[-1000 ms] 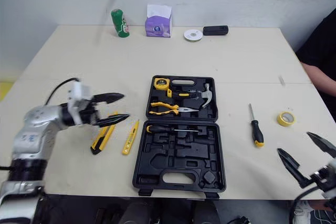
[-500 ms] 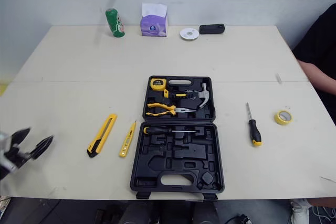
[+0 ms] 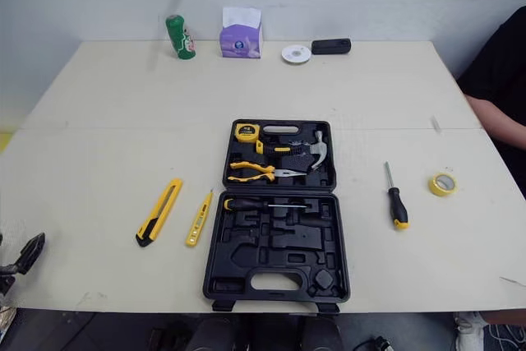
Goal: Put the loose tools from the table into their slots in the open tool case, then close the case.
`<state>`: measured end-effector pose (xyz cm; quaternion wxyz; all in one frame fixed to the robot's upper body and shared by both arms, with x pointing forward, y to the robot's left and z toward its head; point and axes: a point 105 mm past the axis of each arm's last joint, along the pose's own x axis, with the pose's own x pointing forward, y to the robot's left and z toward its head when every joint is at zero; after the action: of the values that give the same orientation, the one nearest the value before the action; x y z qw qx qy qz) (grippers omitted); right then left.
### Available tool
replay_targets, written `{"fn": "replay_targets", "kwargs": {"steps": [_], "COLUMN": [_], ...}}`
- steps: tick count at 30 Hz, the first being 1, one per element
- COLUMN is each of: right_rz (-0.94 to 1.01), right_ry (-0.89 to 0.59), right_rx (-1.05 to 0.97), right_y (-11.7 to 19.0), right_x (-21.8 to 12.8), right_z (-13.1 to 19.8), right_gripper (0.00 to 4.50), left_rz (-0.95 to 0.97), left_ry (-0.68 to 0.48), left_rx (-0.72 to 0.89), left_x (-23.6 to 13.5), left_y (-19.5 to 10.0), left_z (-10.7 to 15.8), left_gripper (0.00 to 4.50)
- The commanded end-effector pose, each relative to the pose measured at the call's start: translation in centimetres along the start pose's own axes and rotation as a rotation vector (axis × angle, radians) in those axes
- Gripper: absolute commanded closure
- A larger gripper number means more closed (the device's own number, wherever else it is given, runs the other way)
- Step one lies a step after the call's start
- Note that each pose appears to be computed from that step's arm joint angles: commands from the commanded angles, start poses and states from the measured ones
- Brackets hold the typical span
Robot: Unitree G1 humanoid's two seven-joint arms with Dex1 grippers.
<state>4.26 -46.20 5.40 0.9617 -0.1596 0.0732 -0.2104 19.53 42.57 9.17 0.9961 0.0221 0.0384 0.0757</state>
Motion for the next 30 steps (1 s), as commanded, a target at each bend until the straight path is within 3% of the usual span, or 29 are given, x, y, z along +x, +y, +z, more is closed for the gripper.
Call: {"fn": "replay_targets", "kwargs": {"steps": [1, 8, 11, 13, 19, 25, 30], "right_rz": [0.041, 0.171, 0.312, 0.397, 0.646, 0.765, 0.804], "right_ry": [-0.09, -0.257, -0.31, -0.287, -0.09, 0.221, 0.456], "right_rx": [0.008, 0.004, 0.032, 0.068, 0.093, 0.199, 0.082], "right_y": [0.7, 4.0, 7.3, 9.3, 15.2, 17.9, 18.8], "right_x": [1.5, 5.5, 7.1, 7.2, 7.1, 6.6, 7.0], "right_z": [1.8, 6.7, 10.6, 12.1, 17.8, 19.9, 20.5], "right_gripper": [0.0, 0.0, 0.0, 0.0, 0.0, 0.0, 0.0], "left_rz": [-0.074, -0.321, -0.636, -0.755, -1.212, -1.45, -1.703], "left_ry": [-0.109, -0.218, -0.258, -0.28, -0.279, -0.29, -0.284], "left_rx": [0.001, 0.056, 0.17, 0.173, 0.175, 0.21, 0.262], "left_x": [1.7, 5.3, 6.3, 6.3, 3.4, 1.5, -1.6], "left_y": [-2.0, -7.7, -14.9, -17.7, -26.3, -30.0, -32.7], "left_z": [3.1, 7.7, 10.2, 11.2, 12.4, 13.0, 12.3], "left_gripper": [0.04, 0.04, 0.04, 0.04, 0.04, 0.04, 0.04]}}
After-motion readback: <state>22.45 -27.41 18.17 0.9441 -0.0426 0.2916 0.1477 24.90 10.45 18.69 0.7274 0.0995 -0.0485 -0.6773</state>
